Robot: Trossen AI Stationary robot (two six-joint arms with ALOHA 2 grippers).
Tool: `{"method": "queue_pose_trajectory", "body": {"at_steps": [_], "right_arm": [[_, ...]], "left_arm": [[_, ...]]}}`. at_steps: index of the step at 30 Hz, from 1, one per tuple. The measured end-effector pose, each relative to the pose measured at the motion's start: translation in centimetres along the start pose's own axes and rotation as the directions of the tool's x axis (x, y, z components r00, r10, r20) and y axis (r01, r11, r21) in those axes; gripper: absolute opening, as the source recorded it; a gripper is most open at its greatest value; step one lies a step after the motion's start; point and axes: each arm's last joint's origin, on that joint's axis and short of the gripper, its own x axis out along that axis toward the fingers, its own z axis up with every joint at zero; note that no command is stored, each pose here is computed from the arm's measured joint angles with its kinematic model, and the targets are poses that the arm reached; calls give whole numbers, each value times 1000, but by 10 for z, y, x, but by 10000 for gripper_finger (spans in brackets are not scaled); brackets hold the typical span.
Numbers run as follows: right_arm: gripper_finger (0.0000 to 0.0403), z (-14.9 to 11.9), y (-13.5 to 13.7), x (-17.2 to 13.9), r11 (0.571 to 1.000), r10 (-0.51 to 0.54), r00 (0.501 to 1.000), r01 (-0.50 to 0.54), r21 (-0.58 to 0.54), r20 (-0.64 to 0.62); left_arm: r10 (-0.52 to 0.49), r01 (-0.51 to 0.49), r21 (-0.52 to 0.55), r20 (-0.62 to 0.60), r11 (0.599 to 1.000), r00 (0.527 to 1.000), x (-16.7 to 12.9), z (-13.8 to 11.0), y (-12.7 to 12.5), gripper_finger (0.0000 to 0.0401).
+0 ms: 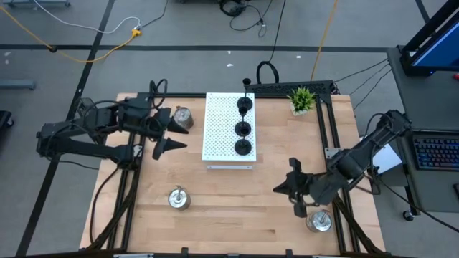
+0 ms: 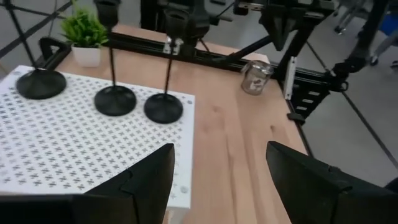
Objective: Pick & Place candle stick holders
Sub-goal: Put the bottom right brown scented candle on the shelf
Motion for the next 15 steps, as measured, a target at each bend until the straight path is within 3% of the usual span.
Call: {"method": "queue_pose_trajectory", "body": {"at_steps": [9,15], "right_arm": [[0,-5,17,9,999,2,998,0,32,-58],[0,-5,21,14,999,-14,996,17,32,-91]], "left_arm": [[-80,82,-10,124,997,989,-9,-46,-5,257],[-126,129,-16,137,991,983,-17,-70,-9,258]]}}
